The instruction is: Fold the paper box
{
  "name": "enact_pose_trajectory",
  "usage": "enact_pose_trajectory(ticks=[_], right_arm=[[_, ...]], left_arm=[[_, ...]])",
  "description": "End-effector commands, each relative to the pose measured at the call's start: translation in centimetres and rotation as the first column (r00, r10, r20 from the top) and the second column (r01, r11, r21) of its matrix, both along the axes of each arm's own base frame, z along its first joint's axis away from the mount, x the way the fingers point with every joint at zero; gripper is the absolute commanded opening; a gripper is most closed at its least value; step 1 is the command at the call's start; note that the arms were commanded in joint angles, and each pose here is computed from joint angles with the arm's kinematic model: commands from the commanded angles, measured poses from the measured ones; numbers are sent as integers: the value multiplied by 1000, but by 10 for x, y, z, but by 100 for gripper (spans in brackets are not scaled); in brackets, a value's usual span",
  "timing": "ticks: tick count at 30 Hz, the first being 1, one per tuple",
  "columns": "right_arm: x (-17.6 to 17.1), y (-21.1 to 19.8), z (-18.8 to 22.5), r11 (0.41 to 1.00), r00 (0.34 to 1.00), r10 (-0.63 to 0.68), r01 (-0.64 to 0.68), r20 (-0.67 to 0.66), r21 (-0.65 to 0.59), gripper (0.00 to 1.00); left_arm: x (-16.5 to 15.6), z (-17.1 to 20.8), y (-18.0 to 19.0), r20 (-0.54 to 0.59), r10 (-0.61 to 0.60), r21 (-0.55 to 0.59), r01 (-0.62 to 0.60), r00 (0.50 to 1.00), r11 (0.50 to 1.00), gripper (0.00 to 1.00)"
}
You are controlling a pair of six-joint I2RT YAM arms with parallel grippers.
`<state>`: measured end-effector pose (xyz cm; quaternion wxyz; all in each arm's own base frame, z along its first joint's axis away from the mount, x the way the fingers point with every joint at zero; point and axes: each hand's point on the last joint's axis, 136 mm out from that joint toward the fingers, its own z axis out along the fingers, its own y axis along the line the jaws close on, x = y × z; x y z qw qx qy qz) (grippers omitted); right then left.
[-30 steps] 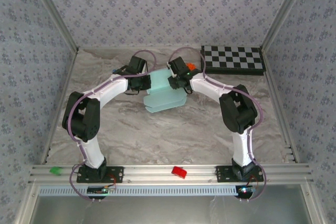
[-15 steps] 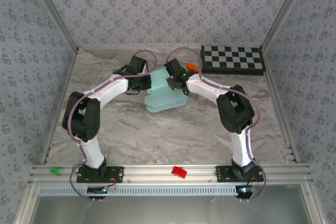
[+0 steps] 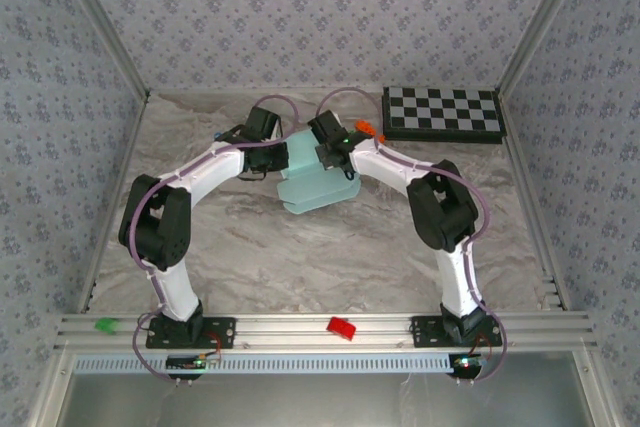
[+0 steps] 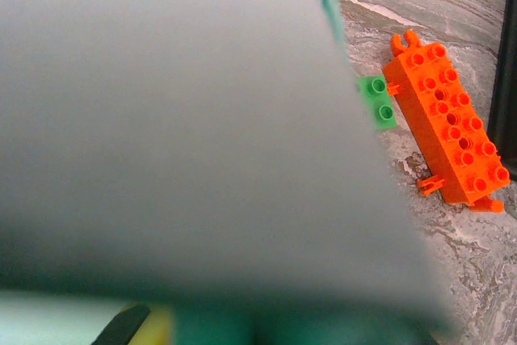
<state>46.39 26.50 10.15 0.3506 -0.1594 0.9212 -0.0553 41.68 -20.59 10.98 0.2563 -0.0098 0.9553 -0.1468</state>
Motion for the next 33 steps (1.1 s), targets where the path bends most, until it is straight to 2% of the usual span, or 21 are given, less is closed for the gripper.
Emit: enact_pose_trajectory(ticks=[1,15,21,26,30,33], right_arm=[[-3,-39,-20,980,994,-108,101,-30,-174,6],[-4,-62,-21,927,969,-245,242,27,-285,6],[-3,-67,-21,915,960,-277,275,36,-295,4],[-3,-61,-21,931,964,-265,261,20,-257,2],[-1,-40,-16,969,983,-182,182,16,-169,5],[-3,-35,-8,975,984,-177,178,19,-130,8]], left_arm=[[5,12,0,20,-6,1,6,1000,1000,0],[6,12,0,19,-7,3,7,1000,1000,0],[6,11,0,18,-7,5,7,1000,1000,0],[5,10,0,16,-5,3,4,1000,1000,0],[6,10,-1,16,-4,2,4,1000,1000,0],[6,9,0,12,-2,1,2,1000,1000,0]])
